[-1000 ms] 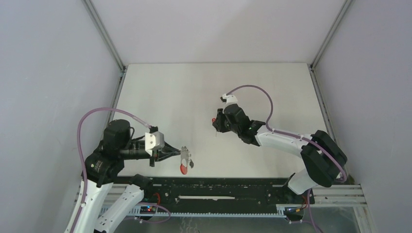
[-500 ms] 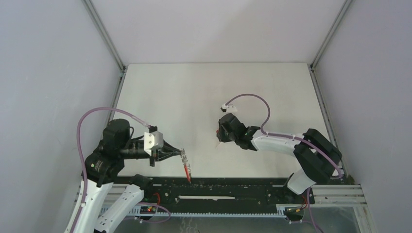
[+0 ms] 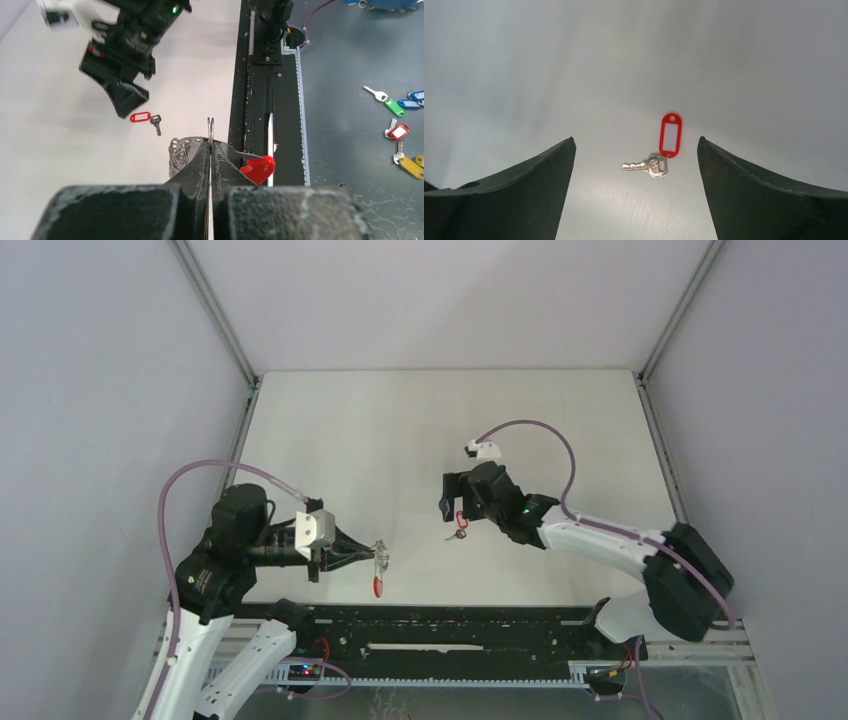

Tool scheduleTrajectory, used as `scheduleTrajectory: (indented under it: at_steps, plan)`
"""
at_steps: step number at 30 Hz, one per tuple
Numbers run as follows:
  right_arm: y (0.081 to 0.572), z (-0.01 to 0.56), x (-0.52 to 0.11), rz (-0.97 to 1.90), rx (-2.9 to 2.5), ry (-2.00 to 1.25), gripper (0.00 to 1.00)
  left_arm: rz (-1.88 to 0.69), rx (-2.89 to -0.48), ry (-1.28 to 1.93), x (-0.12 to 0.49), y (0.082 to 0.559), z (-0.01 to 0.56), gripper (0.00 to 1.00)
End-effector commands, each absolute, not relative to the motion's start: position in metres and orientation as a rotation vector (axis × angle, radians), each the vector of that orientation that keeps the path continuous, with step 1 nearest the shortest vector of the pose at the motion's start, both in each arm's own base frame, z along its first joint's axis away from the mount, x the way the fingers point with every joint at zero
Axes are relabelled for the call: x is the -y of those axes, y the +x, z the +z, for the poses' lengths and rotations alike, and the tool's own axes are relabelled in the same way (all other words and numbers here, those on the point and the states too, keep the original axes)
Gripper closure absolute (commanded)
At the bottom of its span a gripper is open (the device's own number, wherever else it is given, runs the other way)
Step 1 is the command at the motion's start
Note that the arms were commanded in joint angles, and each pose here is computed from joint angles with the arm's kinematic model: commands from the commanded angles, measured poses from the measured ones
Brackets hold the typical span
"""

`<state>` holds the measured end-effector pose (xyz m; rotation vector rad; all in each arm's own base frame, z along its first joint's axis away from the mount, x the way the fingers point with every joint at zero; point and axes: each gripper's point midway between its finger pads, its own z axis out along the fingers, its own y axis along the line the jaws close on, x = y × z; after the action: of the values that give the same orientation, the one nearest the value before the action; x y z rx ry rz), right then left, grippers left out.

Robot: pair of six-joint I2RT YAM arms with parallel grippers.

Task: Put the keys on the keyring

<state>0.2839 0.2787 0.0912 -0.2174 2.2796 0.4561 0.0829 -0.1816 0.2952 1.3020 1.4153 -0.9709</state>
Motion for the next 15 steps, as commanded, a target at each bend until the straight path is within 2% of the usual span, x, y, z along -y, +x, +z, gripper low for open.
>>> scheduleTrajectory:
  at_steps: [1,2,6,7,9,12,15]
  plan:
    - [0.287,0.137,-0.258,0.459,-2.150,-0.217,0.00,-0.993,-1.356,1.297,0.185,0.081,0.312,1.00]
    - [0.284,0.135,-0.252,0.470,-2.167,-0.215,0.02,-0.995,-1.359,1.294,0.186,0.082,0.313,1.00]
    - [0.273,0.129,-0.235,0.520,-2.224,-0.167,0.36,-1.023,-1.374,1.277,0.187,0.083,0.315,1.00]
    - [0.270,0.126,-0.234,0.531,-2.232,-0.149,0.41,-1.027,-1.376,1.274,0.188,0.083,0.316,1.00]
    - [0.261,0.112,-0.237,0.537,-2.270,-0.126,0.41,-1.031,-1.371,1.275,0.188,0.083,0.317,1.00]
    - [0.255,0.092,-0.249,0.504,-2.311,-0.115,0.50,-1.022,-1.369,1.273,0.188,0.085,0.319,1.00]
    - [0.250,0.074,-0.261,0.485,-2.344,-0.055,0.51,-1.014,-1.365,1.275,0.188,0.086,0.319,1.00]
